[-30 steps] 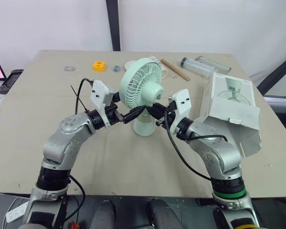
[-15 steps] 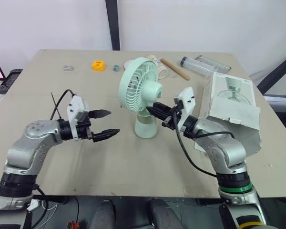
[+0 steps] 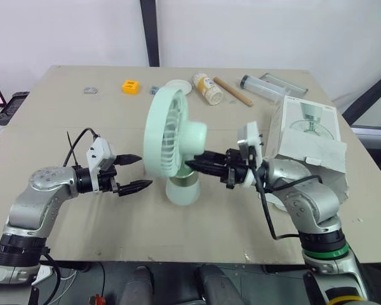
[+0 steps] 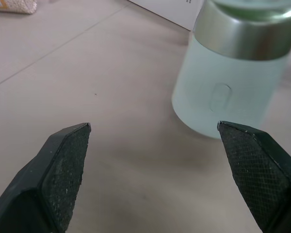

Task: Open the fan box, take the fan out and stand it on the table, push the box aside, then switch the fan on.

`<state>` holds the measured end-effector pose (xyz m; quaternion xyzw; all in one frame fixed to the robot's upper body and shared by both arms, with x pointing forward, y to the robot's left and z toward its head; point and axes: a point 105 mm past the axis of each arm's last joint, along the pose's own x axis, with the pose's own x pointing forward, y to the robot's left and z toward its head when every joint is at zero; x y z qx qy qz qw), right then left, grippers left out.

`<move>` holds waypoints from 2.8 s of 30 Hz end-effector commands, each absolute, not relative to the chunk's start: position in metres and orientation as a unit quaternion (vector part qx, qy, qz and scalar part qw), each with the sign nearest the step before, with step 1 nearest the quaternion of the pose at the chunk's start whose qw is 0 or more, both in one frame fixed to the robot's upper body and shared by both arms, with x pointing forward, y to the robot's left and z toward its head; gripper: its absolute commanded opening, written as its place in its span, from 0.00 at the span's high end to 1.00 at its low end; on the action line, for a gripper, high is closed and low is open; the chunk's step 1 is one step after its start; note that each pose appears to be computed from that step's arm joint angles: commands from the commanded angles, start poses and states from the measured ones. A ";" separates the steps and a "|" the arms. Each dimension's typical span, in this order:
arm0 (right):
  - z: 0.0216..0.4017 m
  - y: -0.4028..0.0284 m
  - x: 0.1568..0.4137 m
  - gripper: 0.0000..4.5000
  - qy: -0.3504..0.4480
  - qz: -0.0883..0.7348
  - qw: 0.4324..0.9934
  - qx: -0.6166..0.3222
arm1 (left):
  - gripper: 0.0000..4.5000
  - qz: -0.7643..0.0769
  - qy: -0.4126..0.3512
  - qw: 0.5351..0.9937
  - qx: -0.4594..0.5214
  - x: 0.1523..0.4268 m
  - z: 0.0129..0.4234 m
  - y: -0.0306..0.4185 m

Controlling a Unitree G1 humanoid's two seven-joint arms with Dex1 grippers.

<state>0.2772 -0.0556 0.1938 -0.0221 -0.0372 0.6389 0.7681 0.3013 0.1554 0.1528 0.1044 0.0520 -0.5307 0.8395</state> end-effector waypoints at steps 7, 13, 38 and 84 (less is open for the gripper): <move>0.191 -0.049 0.264 0.93 -0.074 0.664 0.741 -0.058 | 0.63 -0.571 0.054 0.812 0.105 0.284 0.151 0.140; 0.178 -0.051 0.265 0.93 -0.073 0.669 0.735 -0.086 | 1.00 -0.581 0.062 0.805 0.105 0.280 0.145 0.136; 0.160 -0.058 0.267 0.93 -0.065 0.661 0.737 -0.122 | 1.00 -0.617 0.091 0.777 0.091 0.260 0.122 0.112; 0.154 -0.060 0.266 0.93 -0.058 0.660 0.738 -0.127 | 1.00 -0.625 0.082 0.771 0.091 0.260 0.119 0.098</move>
